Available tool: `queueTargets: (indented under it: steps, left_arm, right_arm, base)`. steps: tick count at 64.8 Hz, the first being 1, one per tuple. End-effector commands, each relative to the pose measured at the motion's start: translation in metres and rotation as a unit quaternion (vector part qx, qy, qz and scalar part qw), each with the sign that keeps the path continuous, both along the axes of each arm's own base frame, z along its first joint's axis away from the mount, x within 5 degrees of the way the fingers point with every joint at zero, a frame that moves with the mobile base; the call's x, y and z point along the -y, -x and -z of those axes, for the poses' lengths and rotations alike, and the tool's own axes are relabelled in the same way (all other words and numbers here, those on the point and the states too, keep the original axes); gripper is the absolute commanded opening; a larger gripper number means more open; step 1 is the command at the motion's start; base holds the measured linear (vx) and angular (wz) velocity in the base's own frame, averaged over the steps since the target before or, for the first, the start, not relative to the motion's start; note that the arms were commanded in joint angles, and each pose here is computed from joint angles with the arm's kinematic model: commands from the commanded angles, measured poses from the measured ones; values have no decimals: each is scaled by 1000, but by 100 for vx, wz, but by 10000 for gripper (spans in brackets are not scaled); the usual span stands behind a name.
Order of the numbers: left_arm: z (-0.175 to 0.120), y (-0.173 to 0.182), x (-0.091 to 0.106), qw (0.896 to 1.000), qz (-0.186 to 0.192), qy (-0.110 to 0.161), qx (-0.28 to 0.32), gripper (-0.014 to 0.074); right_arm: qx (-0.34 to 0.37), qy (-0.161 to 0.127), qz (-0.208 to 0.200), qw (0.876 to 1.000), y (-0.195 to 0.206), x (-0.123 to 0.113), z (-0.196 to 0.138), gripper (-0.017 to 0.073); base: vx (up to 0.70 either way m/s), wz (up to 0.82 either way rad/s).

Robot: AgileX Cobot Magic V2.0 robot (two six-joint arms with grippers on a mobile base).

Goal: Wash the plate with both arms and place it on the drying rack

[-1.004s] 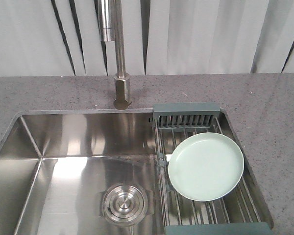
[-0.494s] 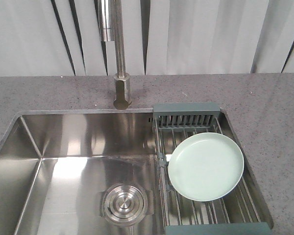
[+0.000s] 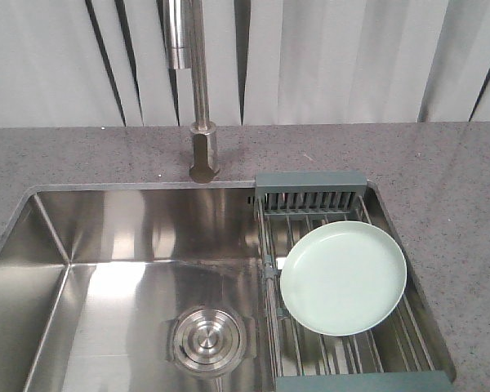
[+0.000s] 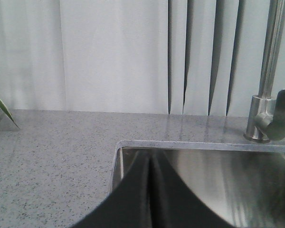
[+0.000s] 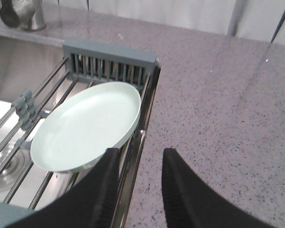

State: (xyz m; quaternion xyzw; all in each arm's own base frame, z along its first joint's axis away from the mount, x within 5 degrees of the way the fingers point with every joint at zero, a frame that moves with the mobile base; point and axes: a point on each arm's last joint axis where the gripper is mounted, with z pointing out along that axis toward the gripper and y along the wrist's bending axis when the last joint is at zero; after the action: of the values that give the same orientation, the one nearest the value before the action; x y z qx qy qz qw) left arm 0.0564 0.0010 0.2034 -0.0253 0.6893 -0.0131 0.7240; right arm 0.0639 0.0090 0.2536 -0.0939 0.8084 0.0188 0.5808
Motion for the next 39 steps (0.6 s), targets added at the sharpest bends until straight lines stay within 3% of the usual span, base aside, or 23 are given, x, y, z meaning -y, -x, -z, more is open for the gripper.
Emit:
queueTargets:
  steps: [1,14,24,39]
  left_arm:
    - [-17,3,0,998,0,2,57,-6]
    - [-17,3,0,998,0,2,57,-6]
    - [-17,3,0,998,0,2,57,-6]
    - [-17,3,0,998,0,2,57,-6]
  right_arm:
    - [90,-33,13,995,1,1,-5,157]
    - [134,-64,25,989,4,2,15,-13]
    - [156,-92,39,983,4,3,24,-8]
    - [213,-93,39,972,7,4,39,-8]
  base:
    - [0,0]
    - [0,0]
    - [0,0]
    - [0,0]
